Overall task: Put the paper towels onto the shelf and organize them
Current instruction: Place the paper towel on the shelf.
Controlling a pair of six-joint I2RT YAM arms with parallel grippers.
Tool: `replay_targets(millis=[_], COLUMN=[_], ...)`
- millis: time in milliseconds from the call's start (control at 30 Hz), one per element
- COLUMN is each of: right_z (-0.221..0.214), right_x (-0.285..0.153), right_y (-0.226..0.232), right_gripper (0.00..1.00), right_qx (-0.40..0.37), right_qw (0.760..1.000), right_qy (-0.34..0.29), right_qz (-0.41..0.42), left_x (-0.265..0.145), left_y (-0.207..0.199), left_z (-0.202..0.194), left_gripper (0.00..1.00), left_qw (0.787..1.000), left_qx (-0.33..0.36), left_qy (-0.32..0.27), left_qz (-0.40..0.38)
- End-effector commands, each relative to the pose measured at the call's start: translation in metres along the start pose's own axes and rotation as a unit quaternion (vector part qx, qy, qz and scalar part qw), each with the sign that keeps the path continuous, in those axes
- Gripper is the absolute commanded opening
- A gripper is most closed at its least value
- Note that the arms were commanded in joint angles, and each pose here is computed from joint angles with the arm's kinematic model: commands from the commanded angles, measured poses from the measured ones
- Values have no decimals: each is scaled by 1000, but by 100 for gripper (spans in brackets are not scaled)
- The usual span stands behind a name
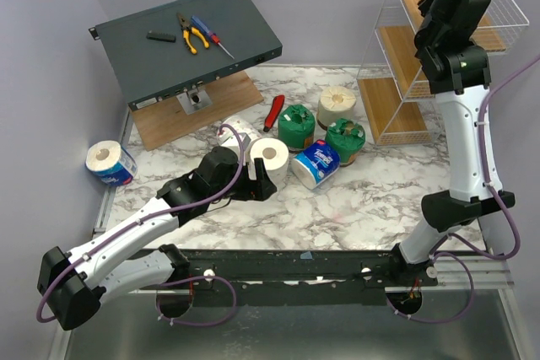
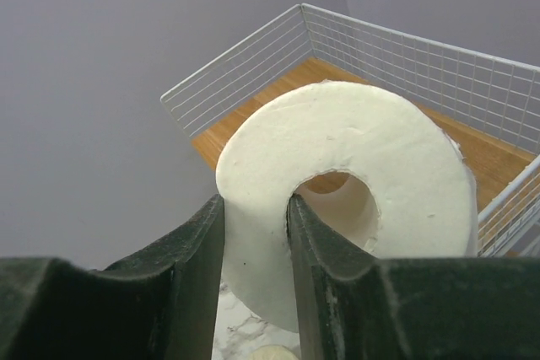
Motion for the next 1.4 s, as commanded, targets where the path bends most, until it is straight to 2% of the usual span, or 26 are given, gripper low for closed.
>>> replay_targets(millis=[0,200,300,400,900,1367], right_z=[-4,-6,-6,-5,5,19], right_x=[8,11,13,16,31,38], right_y=[-3,-4,-4,-3,6,23], right_gripper=[39,52,63,69,82,85], right_qx=[4,7,9,14,60,104], right_qw=[1000,1000,1000,1000,998,993], right_qy=[0,2,2,0,-15,-45], right_qz=[-18,-16,-14,-12,1,32], left_x=[-5,-4,-3,-3,-5,-2], left_y=[-6,-6,-7,-7,-5,-4], left_z=[2,3,3,4,6,5], left_gripper=[86,86,86,86,86,86], left_qw=[1000,1000,1000,1000,1000,1000], left_qx=[4,4,4,4,7,3], left_qy=[2,2,4,4,1,5], left_qz=[-12,-11,-10,-10,2,5])
Point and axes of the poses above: each gripper's point midway between its finger pads, its own x axis out along the fingers, its own y axis along the line the jaws close on, z = x × y, the point moved 3 cm from there along -x, back along the fingers, and after that the axes turned 12 degrees about -x, right-handed, at the moved point
